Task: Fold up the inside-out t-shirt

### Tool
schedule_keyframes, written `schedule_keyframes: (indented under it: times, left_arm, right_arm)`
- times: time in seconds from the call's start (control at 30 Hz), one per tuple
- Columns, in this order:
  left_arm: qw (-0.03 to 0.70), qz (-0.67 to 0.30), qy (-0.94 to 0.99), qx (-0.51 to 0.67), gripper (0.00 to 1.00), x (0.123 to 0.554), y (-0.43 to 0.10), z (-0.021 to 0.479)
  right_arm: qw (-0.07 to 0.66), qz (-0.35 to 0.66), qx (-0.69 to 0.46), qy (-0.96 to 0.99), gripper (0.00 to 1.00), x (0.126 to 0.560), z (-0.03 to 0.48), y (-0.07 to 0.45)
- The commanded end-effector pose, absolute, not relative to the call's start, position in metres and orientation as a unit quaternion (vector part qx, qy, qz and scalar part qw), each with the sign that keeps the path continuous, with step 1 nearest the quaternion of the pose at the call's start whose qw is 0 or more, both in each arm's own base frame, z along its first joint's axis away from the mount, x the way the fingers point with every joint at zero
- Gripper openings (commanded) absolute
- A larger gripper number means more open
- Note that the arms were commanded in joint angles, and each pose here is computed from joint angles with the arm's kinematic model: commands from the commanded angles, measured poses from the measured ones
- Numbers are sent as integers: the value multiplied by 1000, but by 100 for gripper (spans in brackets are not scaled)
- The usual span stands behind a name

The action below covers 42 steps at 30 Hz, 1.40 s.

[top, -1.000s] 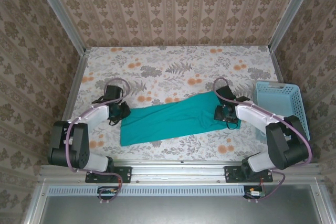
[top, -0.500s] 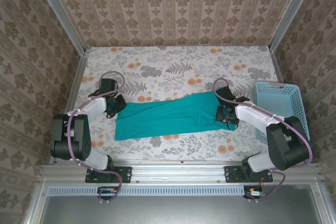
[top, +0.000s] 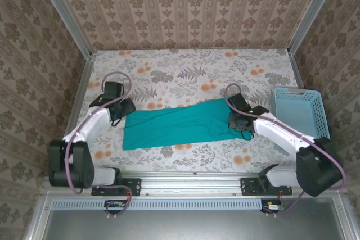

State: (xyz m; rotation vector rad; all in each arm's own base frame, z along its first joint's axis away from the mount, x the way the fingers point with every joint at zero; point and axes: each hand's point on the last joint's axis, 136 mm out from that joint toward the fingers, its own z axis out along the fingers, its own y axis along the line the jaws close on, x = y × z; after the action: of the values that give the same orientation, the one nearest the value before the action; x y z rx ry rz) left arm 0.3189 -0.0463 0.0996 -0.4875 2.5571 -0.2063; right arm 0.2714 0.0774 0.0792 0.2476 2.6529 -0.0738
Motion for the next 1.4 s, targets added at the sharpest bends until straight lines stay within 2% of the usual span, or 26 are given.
schedule_keyframes:
  times: [0.0,0.2,0.37,0.53,0.67,0.9,0.97,1.07,1.2,1.37]
  left_arm:
    - [246,-103,949,-166,64,297,-70,88]
    - [213,-147,950,-173,65,296,-92,55]
    - [180,-144,951,-206,64,296,-76,23]
    - [169,-132,945,-248,65,289,-51,6]
    - [176,-130,944,-247,69,294,-46,15]
    - [233,-123,945,-195,79,313,-63,70]
    - [244,-129,946,-171,80,318,-77,83]
    - [244,-148,946,-155,79,322,-97,86]
    - [219,-167,949,-154,75,324,-111,66]
    - [195,-155,952,-178,75,320,-98,30]
  right_arm:
    - [256,-5,75,964,51,280,93,94]
    - [215,7,72,974,48,293,60,115]
    - [176,-33,114,977,35,272,33,98]
    - [160,-62,153,973,31,241,20,74]
    - [190,-71,164,965,32,244,40,64]
    - [283,-14,103,954,49,292,113,91]
    - [287,9,82,954,50,309,119,108]
    - [260,28,68,963,50,331,104,131]
    - [221,62,90,969,49,353,72,148]
    - [173,26,150,973,49,350,26,120]
